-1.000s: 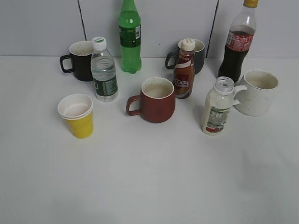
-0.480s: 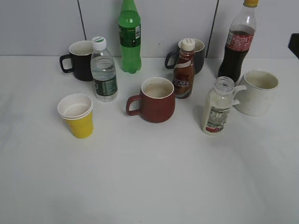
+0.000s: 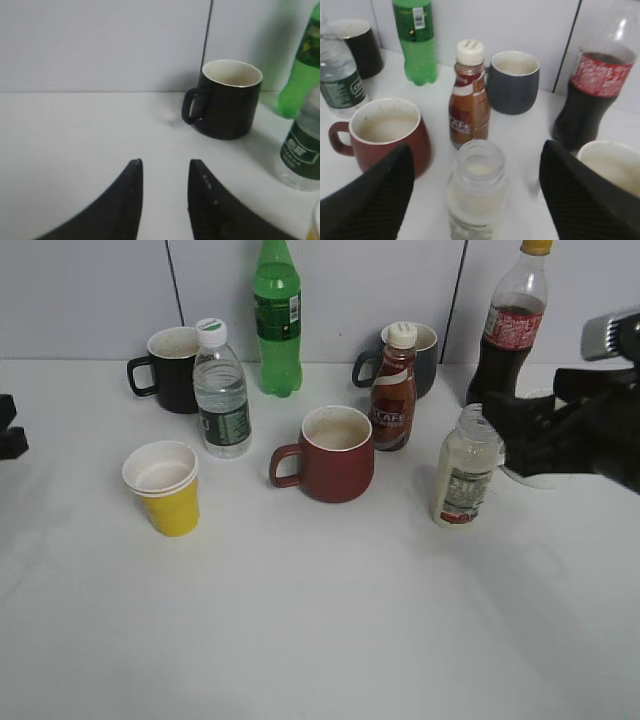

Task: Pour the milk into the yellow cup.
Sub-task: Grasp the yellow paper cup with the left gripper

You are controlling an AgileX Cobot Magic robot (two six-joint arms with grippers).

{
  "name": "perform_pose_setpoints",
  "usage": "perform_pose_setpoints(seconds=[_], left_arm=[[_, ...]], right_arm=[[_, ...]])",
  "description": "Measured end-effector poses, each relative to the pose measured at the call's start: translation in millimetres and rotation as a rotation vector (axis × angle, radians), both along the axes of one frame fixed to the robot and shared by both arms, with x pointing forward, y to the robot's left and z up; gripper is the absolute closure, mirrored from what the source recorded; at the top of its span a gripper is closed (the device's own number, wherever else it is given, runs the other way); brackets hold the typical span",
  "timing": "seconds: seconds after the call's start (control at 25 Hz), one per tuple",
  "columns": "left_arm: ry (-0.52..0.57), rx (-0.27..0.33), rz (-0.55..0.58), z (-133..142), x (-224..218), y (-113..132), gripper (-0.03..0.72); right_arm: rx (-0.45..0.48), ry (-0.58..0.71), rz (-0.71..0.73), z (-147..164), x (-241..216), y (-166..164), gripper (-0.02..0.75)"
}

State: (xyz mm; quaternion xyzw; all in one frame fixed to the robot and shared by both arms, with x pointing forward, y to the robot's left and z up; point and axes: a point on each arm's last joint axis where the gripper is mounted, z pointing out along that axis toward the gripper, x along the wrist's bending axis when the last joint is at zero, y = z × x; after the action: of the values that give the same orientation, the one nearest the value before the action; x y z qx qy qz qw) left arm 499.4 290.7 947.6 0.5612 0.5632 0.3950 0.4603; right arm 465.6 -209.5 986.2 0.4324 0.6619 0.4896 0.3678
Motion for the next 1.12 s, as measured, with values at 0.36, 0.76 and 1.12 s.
perform_pose_setpoints(seconds=[0.36,0.76,1.12], left_arm=[[0.018,0.01,-0.177,-53,-39,-14,0.445],[0.074,0.056,-0.433,-80,-26,-34,0.218],[0.053,0.07,-0.61,-91,-8,-47,0.102]], right_arm=[[-0.012,0.058,0.043,-42,-21,7,0.153],[-0.033,0.051,0.024,-89,-8,11,0.152],[-0.064,0.093,0.014,-120,-5,11,0.152]])
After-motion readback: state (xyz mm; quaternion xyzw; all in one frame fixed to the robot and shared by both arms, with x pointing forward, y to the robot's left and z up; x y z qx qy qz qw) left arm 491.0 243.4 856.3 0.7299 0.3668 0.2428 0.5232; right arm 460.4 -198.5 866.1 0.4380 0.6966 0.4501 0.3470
